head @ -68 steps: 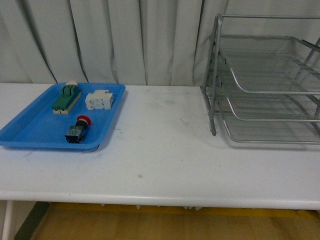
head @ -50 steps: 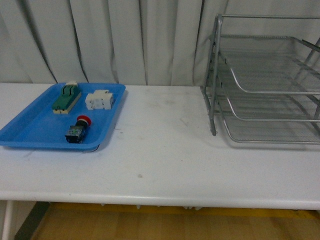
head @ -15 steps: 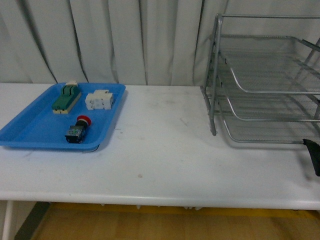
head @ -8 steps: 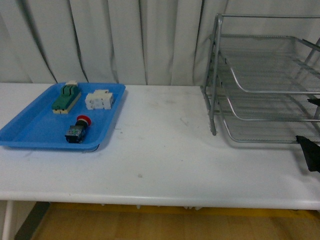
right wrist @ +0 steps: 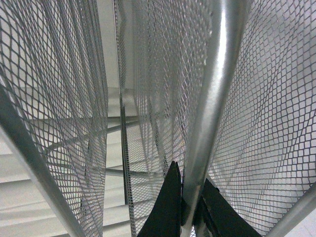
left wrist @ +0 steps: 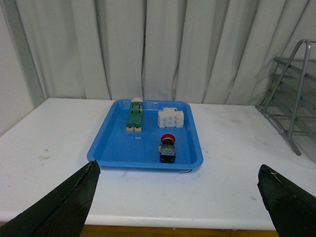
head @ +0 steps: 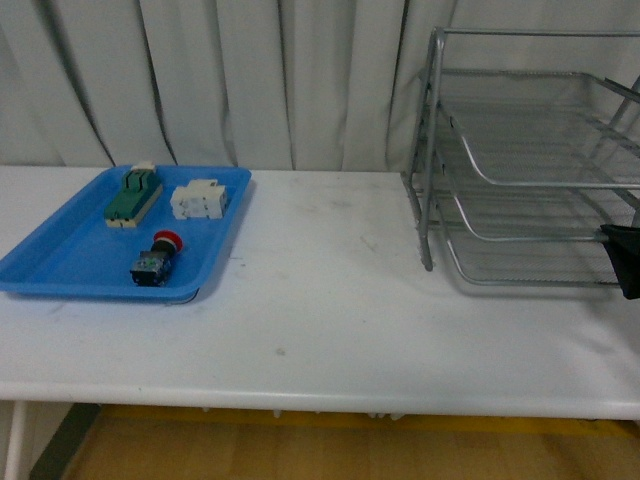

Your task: Place button on rack with both arms

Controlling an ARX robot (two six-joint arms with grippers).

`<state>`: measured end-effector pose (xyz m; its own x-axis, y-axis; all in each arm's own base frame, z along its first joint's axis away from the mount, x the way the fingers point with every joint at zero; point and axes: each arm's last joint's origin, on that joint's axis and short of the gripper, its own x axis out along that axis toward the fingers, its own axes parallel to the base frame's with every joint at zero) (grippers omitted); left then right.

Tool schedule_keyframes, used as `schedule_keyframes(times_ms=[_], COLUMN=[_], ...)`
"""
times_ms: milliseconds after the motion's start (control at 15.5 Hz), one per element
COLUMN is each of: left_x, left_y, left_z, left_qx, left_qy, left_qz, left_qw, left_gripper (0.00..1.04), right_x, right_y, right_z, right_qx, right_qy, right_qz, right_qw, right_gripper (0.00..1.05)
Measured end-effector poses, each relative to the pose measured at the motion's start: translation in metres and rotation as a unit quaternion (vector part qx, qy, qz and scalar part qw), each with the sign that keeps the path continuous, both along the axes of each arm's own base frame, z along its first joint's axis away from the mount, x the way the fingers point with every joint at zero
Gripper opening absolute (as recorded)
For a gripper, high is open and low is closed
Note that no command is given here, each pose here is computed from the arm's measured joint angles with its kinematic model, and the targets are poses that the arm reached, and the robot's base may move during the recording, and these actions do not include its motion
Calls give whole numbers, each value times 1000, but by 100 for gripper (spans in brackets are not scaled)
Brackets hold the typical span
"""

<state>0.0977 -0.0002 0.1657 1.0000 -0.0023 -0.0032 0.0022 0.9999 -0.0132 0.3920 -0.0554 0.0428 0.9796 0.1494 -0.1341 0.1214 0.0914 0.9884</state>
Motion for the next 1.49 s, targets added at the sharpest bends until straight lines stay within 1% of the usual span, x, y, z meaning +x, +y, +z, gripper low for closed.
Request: schedule_keyframes(times_ms=[258,581,840,969,1034,1163,1227,1357,1486], left_x=[0,0,0,0,0,0,0,0,0], left_y=[0,0,0,0,0,0,0,0,0], left_z=[0,0,0,0,0,0,0,0,0], left_qx=[0,0,0,0,0,0,0,0,0], left_qy=[0,0,0,0,0,0,0,0,0], left_qz=[0,0,0,0,0,0,0,0,0], left_qw=[1000,1000,1000,1000,1000,1000,1000,1000,1000], left_gripper=[98,98,98,98,98,98,98,98,98], right_x=[-9,-65,-112,-121,-121,-125,-124,-122,-127], right_y=[-2,-12,-12,-14,-15,-19,-20,-22,-18], right_z=[-2,-1,-1,0,1,1,7,20,32], right_qx=[9,18,25,21,17,19,16,9,3], right_qy=[10,58,98,101,102,108,98,73,58], right_qz=[-2,18,26,31,31,23,20,17,20], right_qw=[1000,998,995,994,994,994,995,997,998], right_gripper=[4,4,4,4,14,38,50,72,96])
